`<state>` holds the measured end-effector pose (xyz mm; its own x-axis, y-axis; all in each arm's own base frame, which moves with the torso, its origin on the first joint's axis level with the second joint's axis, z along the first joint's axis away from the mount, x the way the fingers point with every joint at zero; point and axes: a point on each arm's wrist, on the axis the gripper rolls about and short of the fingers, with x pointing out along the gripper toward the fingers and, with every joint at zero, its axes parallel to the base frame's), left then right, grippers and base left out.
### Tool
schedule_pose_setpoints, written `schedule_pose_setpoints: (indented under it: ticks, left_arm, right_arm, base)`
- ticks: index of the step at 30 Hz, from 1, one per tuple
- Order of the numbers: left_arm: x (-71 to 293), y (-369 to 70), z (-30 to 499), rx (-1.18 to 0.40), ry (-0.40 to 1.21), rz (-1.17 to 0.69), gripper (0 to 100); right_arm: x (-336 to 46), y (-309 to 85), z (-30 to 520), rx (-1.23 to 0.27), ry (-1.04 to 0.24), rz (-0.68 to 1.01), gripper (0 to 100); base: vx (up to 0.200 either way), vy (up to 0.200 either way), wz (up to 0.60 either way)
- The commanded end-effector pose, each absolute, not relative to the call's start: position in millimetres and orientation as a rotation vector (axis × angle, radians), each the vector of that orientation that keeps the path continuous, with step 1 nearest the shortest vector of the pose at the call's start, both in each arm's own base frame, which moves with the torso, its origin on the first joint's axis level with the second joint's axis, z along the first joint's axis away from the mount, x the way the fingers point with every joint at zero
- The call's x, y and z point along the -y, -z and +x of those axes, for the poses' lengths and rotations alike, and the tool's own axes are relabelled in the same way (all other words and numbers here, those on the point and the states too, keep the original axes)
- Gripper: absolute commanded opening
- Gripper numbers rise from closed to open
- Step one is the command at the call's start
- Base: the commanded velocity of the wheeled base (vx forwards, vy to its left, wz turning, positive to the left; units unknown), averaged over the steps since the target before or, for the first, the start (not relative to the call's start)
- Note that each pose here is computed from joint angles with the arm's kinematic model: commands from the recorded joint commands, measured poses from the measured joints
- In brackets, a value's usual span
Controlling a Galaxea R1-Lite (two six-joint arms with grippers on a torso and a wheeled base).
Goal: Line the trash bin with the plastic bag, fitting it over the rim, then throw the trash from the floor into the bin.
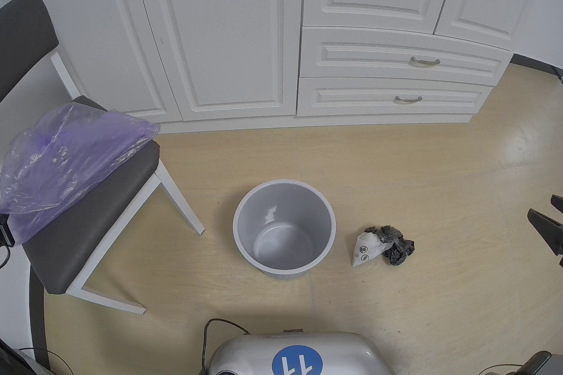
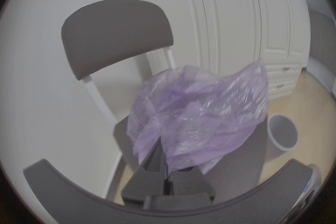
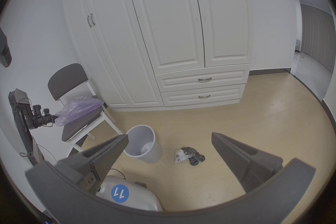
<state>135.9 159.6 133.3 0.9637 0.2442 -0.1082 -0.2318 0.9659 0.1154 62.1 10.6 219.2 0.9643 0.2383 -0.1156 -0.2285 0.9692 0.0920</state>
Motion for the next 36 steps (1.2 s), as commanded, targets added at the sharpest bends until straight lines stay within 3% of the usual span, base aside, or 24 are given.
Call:
schedule_pose_setpoints:
  ticks: [1, 7, 16, 36]
  left_arm:
    - [-106.7, -164.4, 145.6, 0.02, -0.049, 0.032, 0]
    - [-30.7, -181.2, 178.9, 0.098, 0.133, -0.005, 0]
    - [59.5, -197.4, 204.5, 0.152, 0.173, -0.049, 0]
    - [140.8, -206.3, 193.0, 0.175, 0.358, -0.091, 0]
  right_arm:
    - [-11.7, -218.3, 64.7, -0.139, -0.247, 0.078, 100]
    - [-14.0, -217.2, 68.0, -0.157, -0.273, 0.075, 100]
    - [-15.2, -218.1, 72.6, -0.151, -0.278, 0.075, 100]
    - [-19.7, -212.8, 81.2, -0.198, -0.31, 0.073, 100]
  base:
    - [0.0, 0.0, 0.0]
    - [0.0, 0.0, 0.0]
    - [0.0, 0.0, 0.0]
    - [0.0, 0.0, 0.0]
